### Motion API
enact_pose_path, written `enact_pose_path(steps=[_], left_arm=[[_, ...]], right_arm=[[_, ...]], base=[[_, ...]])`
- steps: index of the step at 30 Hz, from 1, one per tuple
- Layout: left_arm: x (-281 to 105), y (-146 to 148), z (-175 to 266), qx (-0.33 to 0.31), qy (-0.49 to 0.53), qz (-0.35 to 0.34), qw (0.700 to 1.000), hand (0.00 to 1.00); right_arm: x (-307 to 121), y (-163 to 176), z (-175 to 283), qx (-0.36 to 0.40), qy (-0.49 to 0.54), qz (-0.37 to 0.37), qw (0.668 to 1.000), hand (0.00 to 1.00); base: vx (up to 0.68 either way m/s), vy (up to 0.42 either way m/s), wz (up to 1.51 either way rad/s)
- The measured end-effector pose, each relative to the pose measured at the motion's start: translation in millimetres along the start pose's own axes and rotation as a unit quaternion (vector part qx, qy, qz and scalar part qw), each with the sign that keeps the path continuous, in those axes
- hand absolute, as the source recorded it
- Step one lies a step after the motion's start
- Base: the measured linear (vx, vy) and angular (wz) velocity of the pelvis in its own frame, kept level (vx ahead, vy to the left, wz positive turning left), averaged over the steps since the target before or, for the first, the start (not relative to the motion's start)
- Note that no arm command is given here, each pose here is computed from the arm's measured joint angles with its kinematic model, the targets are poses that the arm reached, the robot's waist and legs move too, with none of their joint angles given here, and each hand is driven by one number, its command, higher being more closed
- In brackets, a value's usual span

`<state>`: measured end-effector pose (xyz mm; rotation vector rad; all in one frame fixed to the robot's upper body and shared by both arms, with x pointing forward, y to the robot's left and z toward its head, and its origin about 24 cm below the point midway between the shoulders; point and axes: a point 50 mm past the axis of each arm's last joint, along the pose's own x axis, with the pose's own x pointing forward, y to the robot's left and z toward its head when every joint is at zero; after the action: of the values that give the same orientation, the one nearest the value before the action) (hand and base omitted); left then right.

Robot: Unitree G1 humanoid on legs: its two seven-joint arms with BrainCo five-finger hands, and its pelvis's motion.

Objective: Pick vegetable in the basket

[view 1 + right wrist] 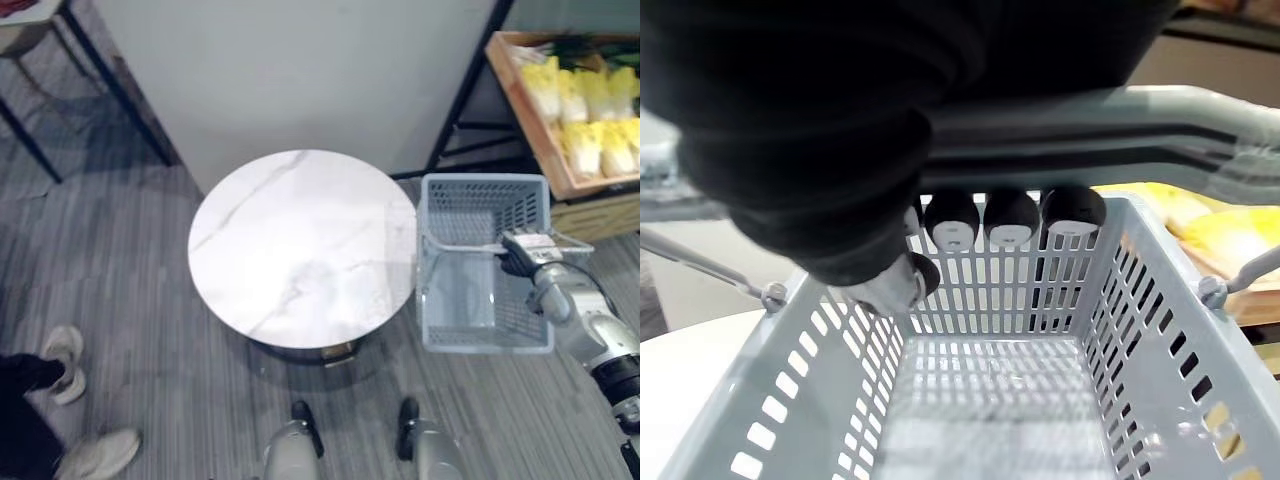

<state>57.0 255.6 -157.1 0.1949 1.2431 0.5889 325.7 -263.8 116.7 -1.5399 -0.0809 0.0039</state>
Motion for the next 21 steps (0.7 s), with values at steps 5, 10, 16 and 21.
enact_pose_path(steps=[5,10,16,21], left_arm=[[2,8,1,0.014,-0.001,0.009,1.0,0.0],[1,3,-9,0.014,0.023,0.003,1.0,0.0],[-3,-4,-19,0.021,0.04,-0.005,0.999,0.0],[-7,-3,-38,0.042,0.056,-0.007,0.998,0.0]], right_arm=[[-5,-27,-12,-0.027,-0.01,-0.043,0.999,1.0],[-21,-28,-26,-0.038,0.006,-0.048,0.998,1.0],[-35,-46,-39,-0.073,0.018,-0.065,0.995,1.0],[-41,-41,-41,-0.073,0.017,-0.059,0.995,1.0]], base=[[-0.15,0.018,-1.07],[-0.18,-0.138,-1.35],[-0.12,-0.229,-0.76],[-0.09,-0.113,-0.74]])
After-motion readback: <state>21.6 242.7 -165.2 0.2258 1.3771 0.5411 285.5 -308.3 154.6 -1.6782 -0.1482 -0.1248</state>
